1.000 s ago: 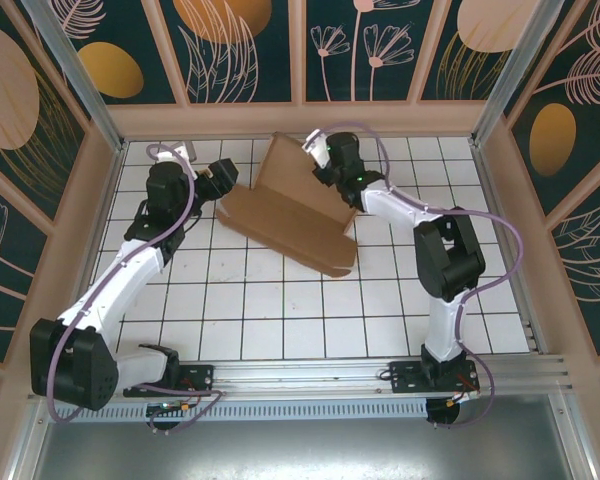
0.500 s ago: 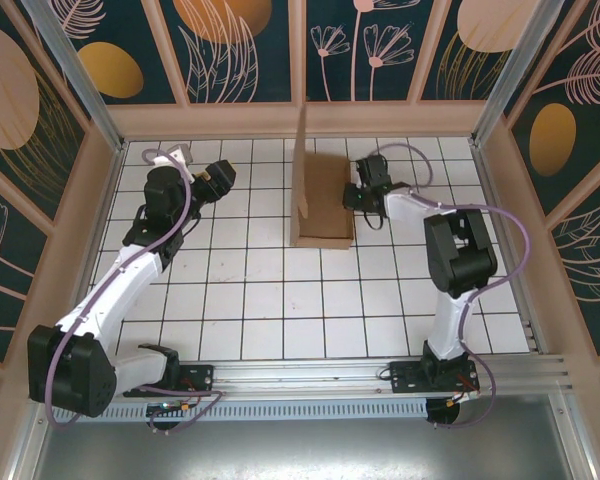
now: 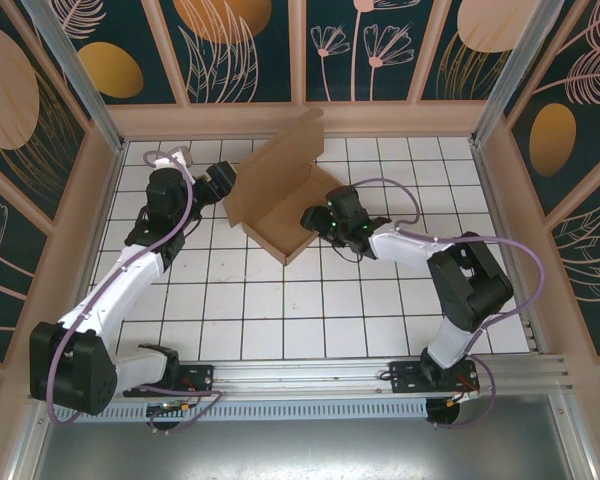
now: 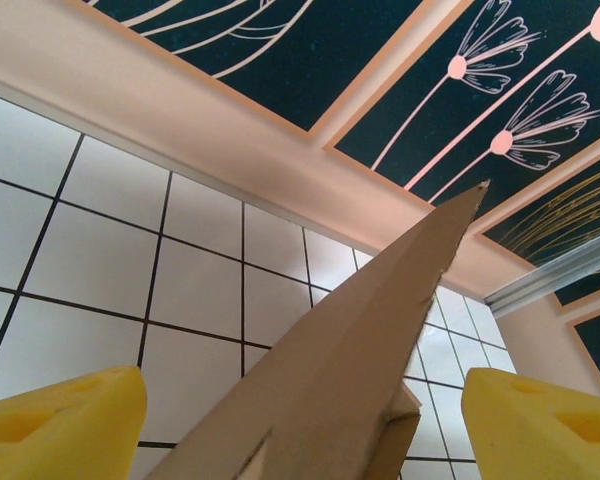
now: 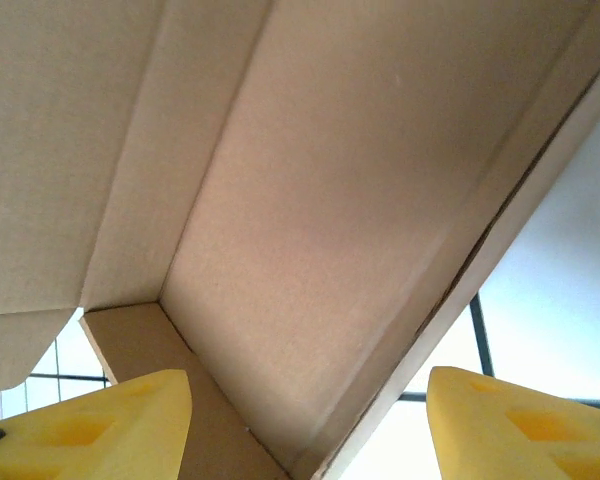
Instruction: Fold the paper box
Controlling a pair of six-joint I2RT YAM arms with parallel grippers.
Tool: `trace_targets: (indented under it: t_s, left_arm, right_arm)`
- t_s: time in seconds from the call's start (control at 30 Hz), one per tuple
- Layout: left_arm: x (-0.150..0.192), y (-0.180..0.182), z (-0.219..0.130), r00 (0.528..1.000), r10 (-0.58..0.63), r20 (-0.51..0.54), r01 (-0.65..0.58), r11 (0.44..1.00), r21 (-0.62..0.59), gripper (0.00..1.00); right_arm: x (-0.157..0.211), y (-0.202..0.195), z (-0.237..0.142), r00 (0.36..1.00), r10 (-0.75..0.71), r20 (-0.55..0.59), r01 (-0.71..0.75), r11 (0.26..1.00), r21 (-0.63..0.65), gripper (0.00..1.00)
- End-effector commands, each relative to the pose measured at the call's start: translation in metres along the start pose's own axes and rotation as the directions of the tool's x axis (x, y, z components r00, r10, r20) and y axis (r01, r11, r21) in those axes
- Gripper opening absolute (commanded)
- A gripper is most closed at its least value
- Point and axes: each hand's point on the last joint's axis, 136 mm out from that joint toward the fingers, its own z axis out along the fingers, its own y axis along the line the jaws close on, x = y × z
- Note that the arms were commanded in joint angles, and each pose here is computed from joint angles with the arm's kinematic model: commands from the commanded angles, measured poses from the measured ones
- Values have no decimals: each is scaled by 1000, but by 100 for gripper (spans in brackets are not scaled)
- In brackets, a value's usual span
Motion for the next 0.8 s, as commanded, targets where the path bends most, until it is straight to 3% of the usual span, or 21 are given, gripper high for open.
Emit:
trace_targets:
  t_s: [0.0, 0.1, 0.17, 0.37, 0.57, 0.67, 0.77]
  left_arm:
    - [-10, 5, -7, 998, 7, 59, -5, 1000, -23, 83]
    - [-12, 14, -9, 997, 11, 83, -5, 998, -67, 83]
    - [-13, 19, -11, 995, 9, 99, 0, 996, -90, 84]
    - [-13, 31, -11, 993, 14, 113, 3, 989, -145, 84]
    - [-19, 38, -19, 986, 37, 160, -8, 983, -182, 83]
    - [-18, 39, -19, 986, 34, 160, -5, 984, -180, 83]
    - [-20, 40, -20, 985, 32, 172, 0, 983, -184, 83]
  right_arm:
    - [-57, 13, -39, 936, -280, 214, 272, 960, 66, 71]
    - [-95, 13, -47, 822, -508, 256, 473, 860, 188, 72]
    - [-120, -1, -39, 805, -555, 210, 503, 826, 253, 73]
    - [-158, -24, -10, 767, -627, 136, 583, 770, 260, 77]
    - [-161, -34, 27, 713, -701, 18, 683, 700, 210, 79]
    - [-148, -30, 49, 718, -694, -45, 695, 714, 90, 78]
    - [-138, -38, 71, 725, -679, -111, 687, 724, 59, 75]
